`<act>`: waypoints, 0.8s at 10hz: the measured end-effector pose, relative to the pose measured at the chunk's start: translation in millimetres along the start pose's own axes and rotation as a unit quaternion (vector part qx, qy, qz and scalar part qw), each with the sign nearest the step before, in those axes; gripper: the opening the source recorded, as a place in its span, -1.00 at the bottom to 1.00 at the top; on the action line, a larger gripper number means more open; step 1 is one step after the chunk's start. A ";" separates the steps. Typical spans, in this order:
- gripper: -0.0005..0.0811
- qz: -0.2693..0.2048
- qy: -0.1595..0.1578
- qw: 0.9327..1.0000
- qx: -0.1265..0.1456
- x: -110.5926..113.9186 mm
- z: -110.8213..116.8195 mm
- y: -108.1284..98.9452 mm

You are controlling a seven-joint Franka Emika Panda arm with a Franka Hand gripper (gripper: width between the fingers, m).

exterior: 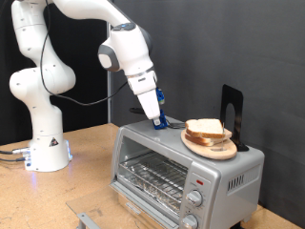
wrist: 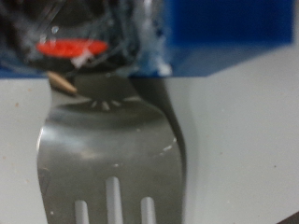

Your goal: Make a piece of toast with the oven

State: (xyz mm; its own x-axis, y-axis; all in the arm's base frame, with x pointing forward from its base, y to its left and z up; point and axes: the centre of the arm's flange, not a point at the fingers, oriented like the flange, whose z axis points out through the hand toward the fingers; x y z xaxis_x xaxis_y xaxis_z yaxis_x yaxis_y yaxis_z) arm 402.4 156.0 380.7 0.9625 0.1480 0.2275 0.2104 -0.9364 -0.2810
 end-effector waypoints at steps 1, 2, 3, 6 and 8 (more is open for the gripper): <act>0.21 0.001 0.000 1.000 0.000 0.0 0.0 0.1; 0.21 0.001 0.000 1.000 0.000 0.0 0.0 0.1; 0.21 0.001 0.000 1.000 0.000 0.0 0.0 0.1; 0.21 0.001 -0.003 1.000 0.000 -1.6 1.5 0.6; 0.89 0.001 -0.004 1.000 0.000 -2.2 2.1 0.9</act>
State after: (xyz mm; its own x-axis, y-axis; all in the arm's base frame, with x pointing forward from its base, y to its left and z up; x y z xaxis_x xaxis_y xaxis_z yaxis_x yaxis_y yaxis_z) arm 400.9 155.5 378.0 0.9644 0.1483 0.2190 0.2080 -0.9367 -0.2816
